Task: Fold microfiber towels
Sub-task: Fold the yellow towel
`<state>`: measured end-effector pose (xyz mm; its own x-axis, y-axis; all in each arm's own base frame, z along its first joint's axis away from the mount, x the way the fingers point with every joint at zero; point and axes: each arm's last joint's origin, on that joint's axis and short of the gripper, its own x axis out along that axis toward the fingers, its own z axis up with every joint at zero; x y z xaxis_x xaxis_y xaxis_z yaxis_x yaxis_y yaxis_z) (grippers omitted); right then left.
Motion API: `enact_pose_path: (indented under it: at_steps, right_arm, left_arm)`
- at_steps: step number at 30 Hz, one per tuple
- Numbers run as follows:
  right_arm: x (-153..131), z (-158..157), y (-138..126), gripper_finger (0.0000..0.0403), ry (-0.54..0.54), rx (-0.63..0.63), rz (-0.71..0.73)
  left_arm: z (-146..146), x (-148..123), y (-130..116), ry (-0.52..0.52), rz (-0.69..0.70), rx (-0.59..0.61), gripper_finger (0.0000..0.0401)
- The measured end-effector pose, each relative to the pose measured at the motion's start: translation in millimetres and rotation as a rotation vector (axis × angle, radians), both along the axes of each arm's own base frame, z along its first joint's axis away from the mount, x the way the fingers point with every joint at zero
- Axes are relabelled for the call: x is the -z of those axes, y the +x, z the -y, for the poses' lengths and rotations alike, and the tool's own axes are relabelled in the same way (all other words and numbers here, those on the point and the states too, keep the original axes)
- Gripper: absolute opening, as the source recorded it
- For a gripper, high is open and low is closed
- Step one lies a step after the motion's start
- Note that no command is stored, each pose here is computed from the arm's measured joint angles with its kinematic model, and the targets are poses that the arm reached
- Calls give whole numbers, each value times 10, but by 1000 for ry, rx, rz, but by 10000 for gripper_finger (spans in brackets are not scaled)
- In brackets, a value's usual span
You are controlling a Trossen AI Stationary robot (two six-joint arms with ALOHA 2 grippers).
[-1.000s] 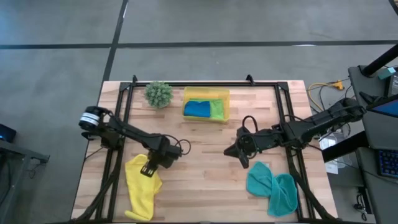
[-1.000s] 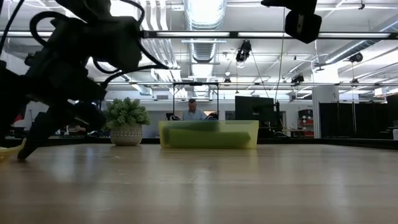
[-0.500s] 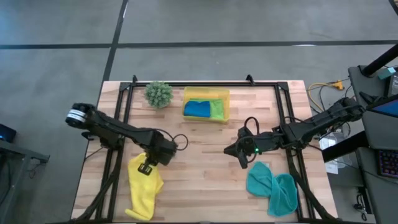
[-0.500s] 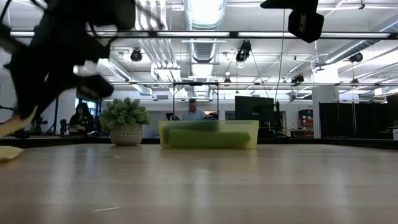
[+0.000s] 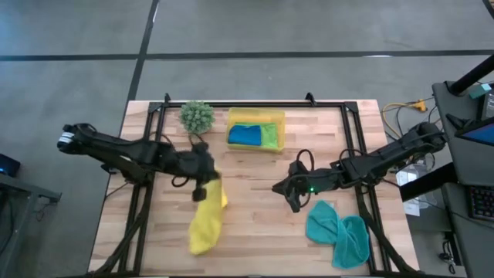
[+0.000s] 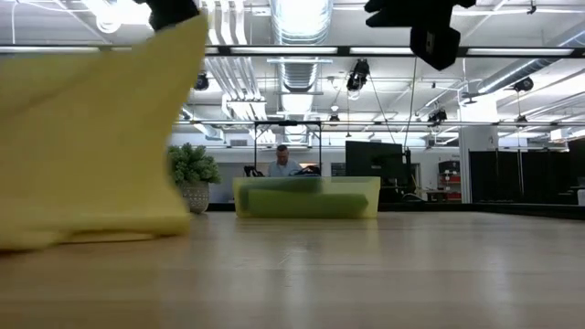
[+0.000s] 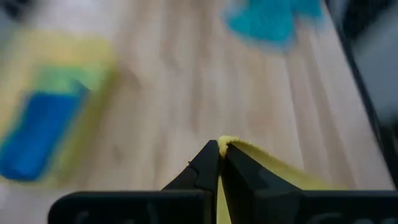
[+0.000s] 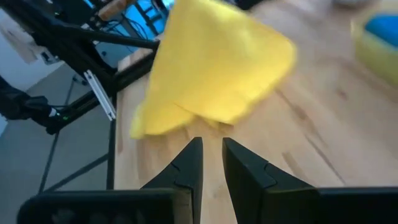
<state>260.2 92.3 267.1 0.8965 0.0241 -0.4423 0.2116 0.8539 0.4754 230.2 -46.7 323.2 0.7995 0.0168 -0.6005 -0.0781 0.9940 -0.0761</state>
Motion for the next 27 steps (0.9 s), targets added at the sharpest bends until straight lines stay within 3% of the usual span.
enact_pose_path:
  at_steps: [4, 8, 12, 18, 23, 27]
  right_arm:
    - [-202, 23, 50, 57, -69, -20, 61]
    - [-499, 102, 139, 57, -149, -21, 144]
    - [-748, 236, 192, 77, -216, 49, 198]
    - [-921, 421, 242, 144, -337, 127, 171]
    - [-844, 480, 276, 180, -407, 106, 128]
    - [-762, 521, 366, 183, -389, 2, 122]
  left_arm:
    - [-101, -213, 68, -32, 247, -223, 0]
    - [-188, -311, 170, -42, 388, -315, 0]
    - [-257, -302, 273, -68, 430, -361, 0]
    - [-315, -315, 376, -131, 437, -424, 0]
    - [-315, -390, 459, -135, 452, -425, 0]
    - [-308, -472, 495, -148, 470, -412, 0]
